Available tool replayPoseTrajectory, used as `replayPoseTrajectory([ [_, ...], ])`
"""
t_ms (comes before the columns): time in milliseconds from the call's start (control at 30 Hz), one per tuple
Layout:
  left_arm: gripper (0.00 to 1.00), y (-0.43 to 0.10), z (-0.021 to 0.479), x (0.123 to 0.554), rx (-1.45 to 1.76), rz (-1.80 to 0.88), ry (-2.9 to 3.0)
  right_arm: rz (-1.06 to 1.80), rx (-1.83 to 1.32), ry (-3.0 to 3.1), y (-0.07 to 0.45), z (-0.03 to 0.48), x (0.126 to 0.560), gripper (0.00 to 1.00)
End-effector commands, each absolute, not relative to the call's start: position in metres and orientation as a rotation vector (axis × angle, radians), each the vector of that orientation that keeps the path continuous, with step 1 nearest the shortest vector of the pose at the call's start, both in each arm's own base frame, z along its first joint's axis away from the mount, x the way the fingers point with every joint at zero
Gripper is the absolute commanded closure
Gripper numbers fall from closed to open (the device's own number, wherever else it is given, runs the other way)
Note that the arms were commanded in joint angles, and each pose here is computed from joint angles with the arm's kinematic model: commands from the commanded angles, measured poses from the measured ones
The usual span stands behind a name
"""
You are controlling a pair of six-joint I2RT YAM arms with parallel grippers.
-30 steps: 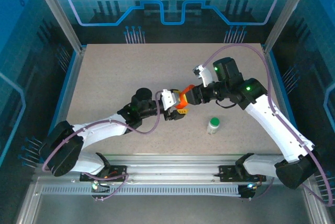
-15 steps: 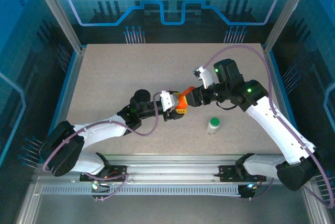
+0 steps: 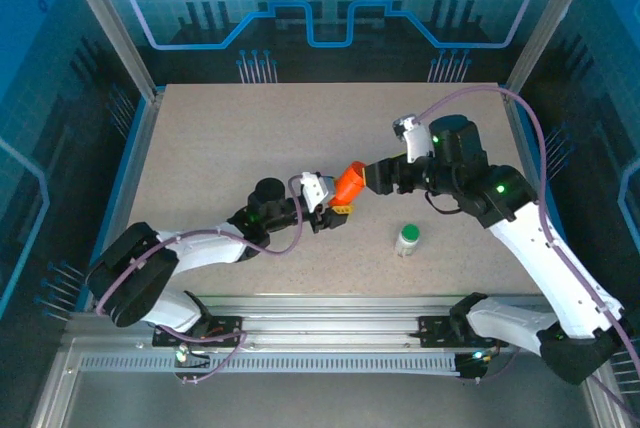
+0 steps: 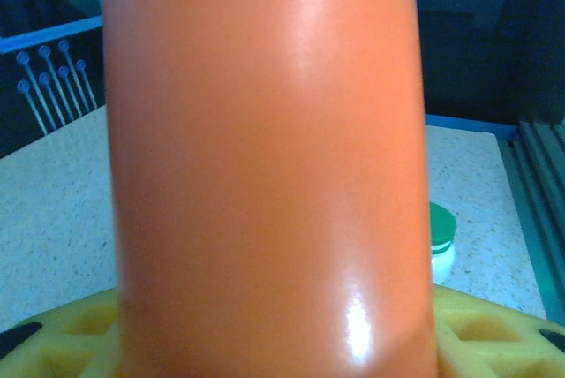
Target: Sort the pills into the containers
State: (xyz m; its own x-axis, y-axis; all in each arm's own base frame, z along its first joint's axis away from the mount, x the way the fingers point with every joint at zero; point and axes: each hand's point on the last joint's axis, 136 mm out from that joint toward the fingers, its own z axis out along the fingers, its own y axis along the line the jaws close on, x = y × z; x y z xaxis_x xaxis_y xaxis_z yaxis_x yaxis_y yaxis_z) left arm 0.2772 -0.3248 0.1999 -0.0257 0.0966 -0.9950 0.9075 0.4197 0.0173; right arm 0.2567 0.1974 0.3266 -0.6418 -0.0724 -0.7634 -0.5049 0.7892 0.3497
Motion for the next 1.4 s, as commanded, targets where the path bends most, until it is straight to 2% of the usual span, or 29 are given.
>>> replayPoseTrajectory([
  [0, 0.78, -0.324, 0.219, 0.286, 0.857, -0.849, 1.394, 0.653, -0.31, 2.152, 0.19, 0.333, 0.273, 0.23],
  [467, 0.83, -0.326, 0.208, 0.307, 0.782, -0.821, 1.421, 0.742, -0.188, 2.099, 0.214, 0.309, 0.295, 0.2],
  [833, 0.9, -0.328, 0.204, 0.311, 0.745, -0.846, 1.403, 0.731, -0.15, 2.134, 0.231, 0.282, 0.317, 0.26],
  [933, 0.86, -0.328, 0.203, 0.312, 0.738, -0.845, 1.395, 0.724, -0.151, 2.155, 0.234, 0.276, 0.319, 0.29],
  [1367, 0.82, -0.33, 0.204, 0.317, 0.737, -0.822, 1.397, 0.739, -0.198, 2.206, 0.243, 0.262, 0.316, 0.38],
])
